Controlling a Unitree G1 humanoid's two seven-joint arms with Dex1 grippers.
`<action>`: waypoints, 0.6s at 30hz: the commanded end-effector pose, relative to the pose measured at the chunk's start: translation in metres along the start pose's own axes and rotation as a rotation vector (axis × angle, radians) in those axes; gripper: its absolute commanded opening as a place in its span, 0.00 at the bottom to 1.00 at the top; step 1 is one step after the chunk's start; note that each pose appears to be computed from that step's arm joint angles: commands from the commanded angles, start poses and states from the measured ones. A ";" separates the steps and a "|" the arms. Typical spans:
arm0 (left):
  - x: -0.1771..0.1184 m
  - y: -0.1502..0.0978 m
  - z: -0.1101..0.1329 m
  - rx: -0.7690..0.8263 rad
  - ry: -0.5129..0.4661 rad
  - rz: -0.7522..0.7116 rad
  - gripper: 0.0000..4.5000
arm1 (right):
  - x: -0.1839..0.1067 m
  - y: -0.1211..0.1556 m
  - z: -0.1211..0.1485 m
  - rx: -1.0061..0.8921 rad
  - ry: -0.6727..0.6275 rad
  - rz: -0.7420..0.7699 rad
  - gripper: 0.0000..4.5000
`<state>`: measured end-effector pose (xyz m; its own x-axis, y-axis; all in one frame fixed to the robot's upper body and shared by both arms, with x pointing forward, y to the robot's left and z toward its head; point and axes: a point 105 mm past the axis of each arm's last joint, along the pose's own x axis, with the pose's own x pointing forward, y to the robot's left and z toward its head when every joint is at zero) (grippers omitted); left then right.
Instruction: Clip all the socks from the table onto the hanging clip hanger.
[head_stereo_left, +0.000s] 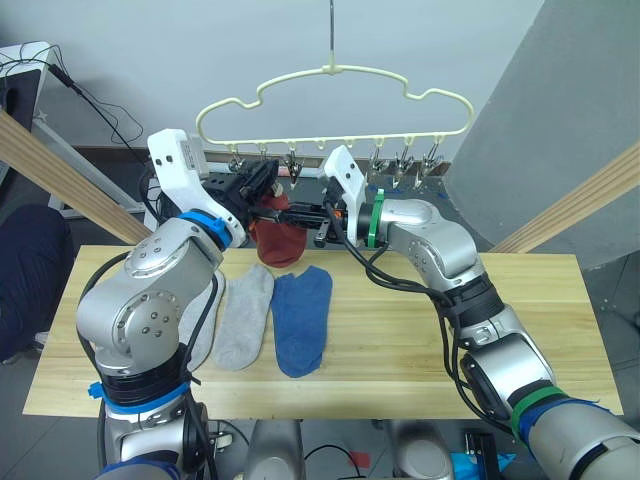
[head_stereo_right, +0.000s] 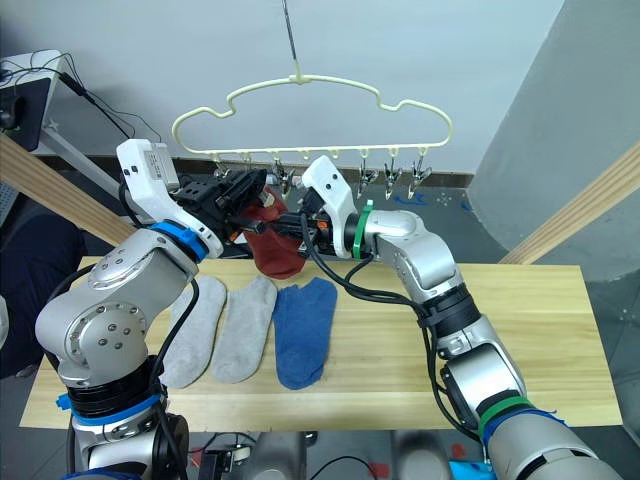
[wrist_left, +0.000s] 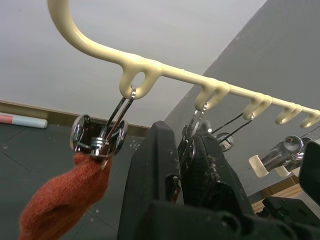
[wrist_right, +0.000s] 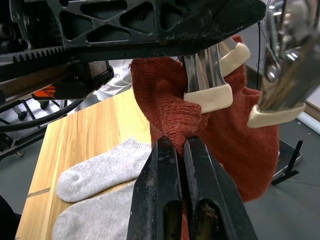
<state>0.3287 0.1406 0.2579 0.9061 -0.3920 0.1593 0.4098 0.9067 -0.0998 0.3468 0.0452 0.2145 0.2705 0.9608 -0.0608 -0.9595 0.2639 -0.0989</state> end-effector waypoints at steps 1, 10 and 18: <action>-0.005 -0.004 0.008 0.028 -0.041 -0.008 0.04 | 0.002 0.004 0.018 -0.048 -0.047 0.019 0.01; -0.006 -0.004 0.005 0.025 -0.028 -0.009 0.62 | 0.002 0.006 0.017 -0.045 -0.047 0.027 0.00; -0.009 -0.009 0.004 0.056 -0.018 -0.038 0.62 | 0.001 0.008 0.015 -0.040 -0.042 0.037 0.00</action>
<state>0.3274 0.1419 0.2502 0.9088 -0.3956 0.1325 0.4088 0.9079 -0.0933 0.3465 0.0459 0.2141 0.2687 0.9611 -0.0644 -0.9597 0.2615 -0.1029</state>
